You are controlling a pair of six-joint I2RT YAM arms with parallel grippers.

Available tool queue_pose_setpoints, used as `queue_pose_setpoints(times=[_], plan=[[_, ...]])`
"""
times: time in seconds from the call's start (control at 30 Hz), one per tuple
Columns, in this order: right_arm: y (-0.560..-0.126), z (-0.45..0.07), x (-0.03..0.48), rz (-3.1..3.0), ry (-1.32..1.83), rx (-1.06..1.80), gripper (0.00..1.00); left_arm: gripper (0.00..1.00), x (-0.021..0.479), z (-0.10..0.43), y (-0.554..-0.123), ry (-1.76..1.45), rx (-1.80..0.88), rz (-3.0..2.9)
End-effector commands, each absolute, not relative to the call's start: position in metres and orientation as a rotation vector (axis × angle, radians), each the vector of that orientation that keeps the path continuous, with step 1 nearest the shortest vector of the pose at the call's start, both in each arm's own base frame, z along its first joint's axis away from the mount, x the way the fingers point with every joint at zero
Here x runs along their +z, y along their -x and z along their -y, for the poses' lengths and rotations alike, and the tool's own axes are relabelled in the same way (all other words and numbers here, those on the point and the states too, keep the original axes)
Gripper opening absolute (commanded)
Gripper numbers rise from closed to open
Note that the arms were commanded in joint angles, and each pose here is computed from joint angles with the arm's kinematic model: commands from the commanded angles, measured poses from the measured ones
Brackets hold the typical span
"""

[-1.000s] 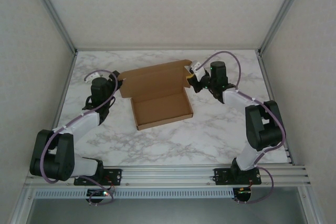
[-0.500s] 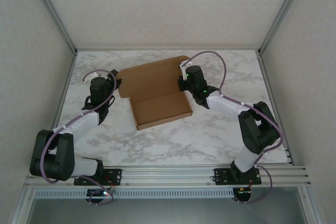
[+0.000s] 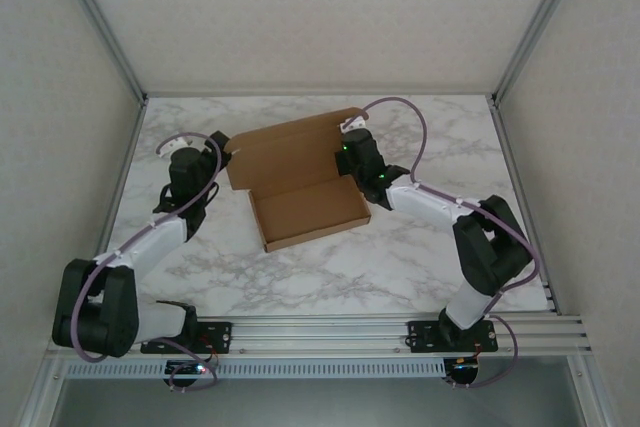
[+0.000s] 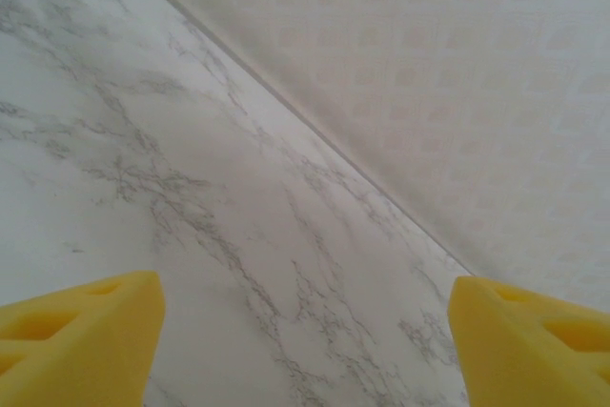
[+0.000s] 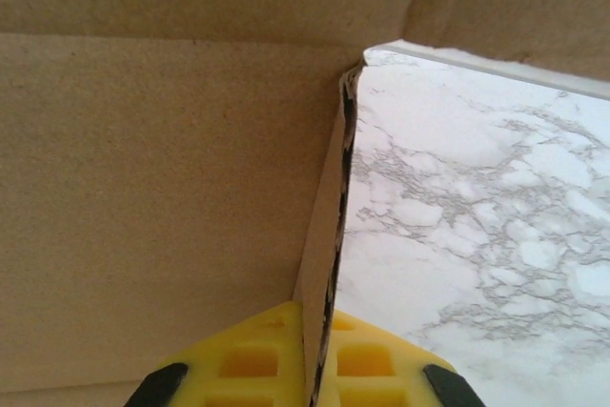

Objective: Fold the paper box

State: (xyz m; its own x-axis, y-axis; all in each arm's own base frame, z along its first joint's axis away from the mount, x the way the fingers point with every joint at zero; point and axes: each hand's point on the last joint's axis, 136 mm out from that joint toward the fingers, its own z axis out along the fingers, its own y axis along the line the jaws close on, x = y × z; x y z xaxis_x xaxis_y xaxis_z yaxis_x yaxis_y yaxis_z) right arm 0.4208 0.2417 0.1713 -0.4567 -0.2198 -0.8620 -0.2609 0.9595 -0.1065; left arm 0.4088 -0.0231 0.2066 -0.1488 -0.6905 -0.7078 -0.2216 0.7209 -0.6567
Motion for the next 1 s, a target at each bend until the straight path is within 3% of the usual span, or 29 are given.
queue_pose_setpoints(times=[0.0,0.2,0.4,0.5,0.6,0.97], plan=[[-0.416,-0.22,0.175,-2.061,0.37,-0.008,0.0,0.79,0.22,0.017,-0.401,0.69,-0.416,-1.697],[-0.407,-0.209,0.178,-2.044,0.434,0.021,0.0,0.8,0.232,0.001,-0.39,0.624,-0.302,-1.691],[-0.396,-0.21,0.178,-2.032,0.527,0.034,0.0,0.78,0.235,0.037,-0.376,0.308,-0.388,-1.71],[-0.396,-0.209,0.179,-2.029,0.516,0.041,0.0,0.65,0.228,0.063,-0.369,0.075,-0.417,-1.761],[-0.396,-0.21,0.181,-2.028,0.498,0.065,0.0,0.59,0.219,0.067,-0.367,0.028,-0.42,-1.814],[-0.395,-0.207,0.182,-2.03,0.46,0.116,0.0,0.65,0.217,0.075,-0.355,-0.065,-0.538,-1.686]])
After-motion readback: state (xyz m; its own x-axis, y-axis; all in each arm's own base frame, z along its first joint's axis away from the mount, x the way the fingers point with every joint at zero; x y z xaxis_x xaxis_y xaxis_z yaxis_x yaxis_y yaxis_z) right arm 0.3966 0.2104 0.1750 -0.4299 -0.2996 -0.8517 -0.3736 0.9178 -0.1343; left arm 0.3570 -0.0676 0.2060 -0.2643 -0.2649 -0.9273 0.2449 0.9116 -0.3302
